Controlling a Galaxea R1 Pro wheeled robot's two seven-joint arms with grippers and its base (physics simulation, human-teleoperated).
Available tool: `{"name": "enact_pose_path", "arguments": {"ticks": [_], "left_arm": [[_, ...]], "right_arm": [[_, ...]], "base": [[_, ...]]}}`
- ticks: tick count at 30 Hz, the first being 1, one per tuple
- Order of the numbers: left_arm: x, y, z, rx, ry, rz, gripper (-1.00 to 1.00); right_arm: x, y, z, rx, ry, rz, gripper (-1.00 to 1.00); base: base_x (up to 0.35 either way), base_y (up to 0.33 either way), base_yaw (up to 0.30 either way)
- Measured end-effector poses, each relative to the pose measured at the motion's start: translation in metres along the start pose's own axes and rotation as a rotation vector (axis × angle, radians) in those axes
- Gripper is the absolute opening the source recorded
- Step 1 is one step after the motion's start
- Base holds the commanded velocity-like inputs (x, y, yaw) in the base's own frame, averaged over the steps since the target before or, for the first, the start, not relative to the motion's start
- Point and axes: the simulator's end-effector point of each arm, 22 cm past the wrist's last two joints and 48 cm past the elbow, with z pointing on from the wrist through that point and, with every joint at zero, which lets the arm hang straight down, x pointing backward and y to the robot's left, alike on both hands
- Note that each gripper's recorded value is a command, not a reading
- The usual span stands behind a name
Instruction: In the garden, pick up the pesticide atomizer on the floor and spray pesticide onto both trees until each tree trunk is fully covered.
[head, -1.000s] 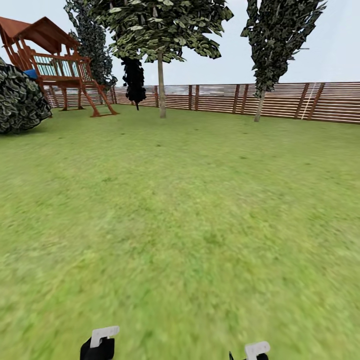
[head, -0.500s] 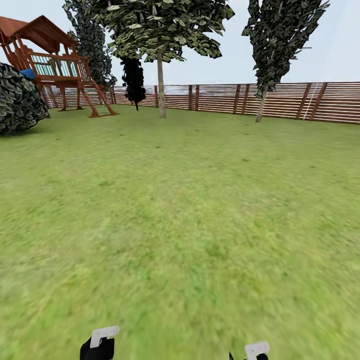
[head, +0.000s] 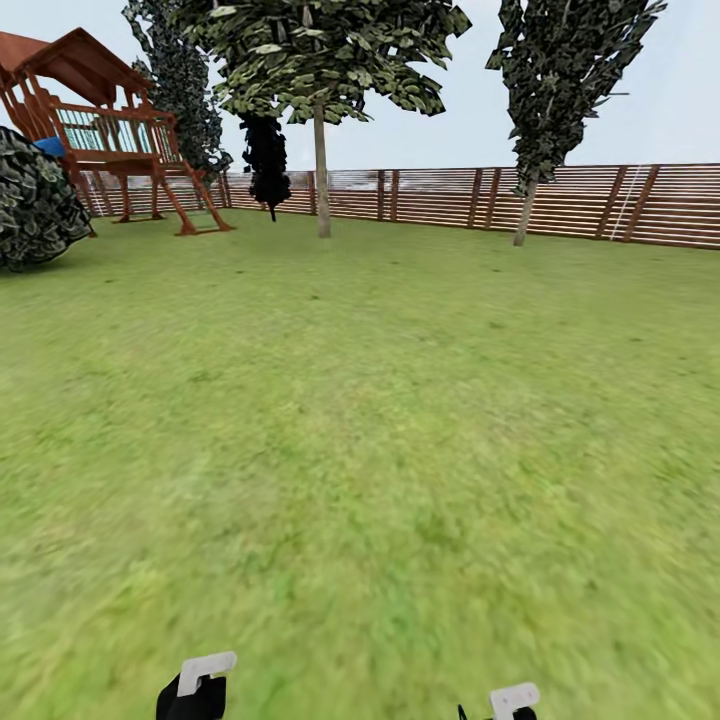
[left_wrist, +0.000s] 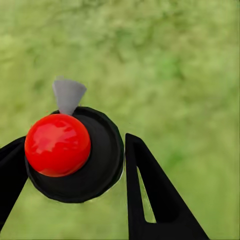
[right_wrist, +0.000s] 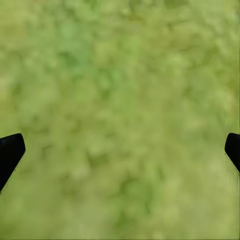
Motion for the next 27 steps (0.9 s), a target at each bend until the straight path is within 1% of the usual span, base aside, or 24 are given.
{"name": "enact_pose_path", "arguments": {"ticks": [14, 15, 17, 19, 22, 24, 27], "left_arm": [[-0.003, 0.002, 0.001, -0.004, -0.006, -0.004, -1.0], [-0.007, 0.002, 0.001, -0.004, -0.015, -0.004, -1.0], [-0.027, 0.002, 0.004, -0.004, -0.053, -0.005, -1.0], [-0.052, -0.001, 0.006, -0.002, -0.105, -0.011, -1.0], [-0.079, -0.001, 0.007, -0.005, -0.158, -0.019, -1.0], [-0.077, -0.005, 0.007, 0.005, -0.156, -0.018, -1.0], [-0.078, -0.018, 0.004, 0.023, -0.16, -0.025, -1.0]], "right_arm": [[0.0, 0.0, 0.0, 0.0, 0.0, 0.0, 1.0], [0.0, 0.0, 0.0, 0.0, 0.0, 0.0, 1.0], [0.0, 0.0, 0.0, 0.0, 0.0, 0.0, 1.0], [0.0, 0.0, 0.0, 0.0, 0.0, 0.0, 1.0], [0.0, 0.0, 0.0, 0.0, 0.0, 0.0, 1.0], [0.0, 0.0, 0.0, -0.001, 0.0, 0.0, 1.0], [0.0, 0.0, 0.0, -0.001, 0.0, 0.0, 1.0]], "base": [[0.338, 0.0, 0.0], [0.338, 0.0, 0.0], [0.338, 0.0, 0.0], [0.338, 0.0, 0.0], [0.338, 0.0, 0.0], [0.339, 0.0, 0.0], [0.339, 0.0, 0.0]]}}
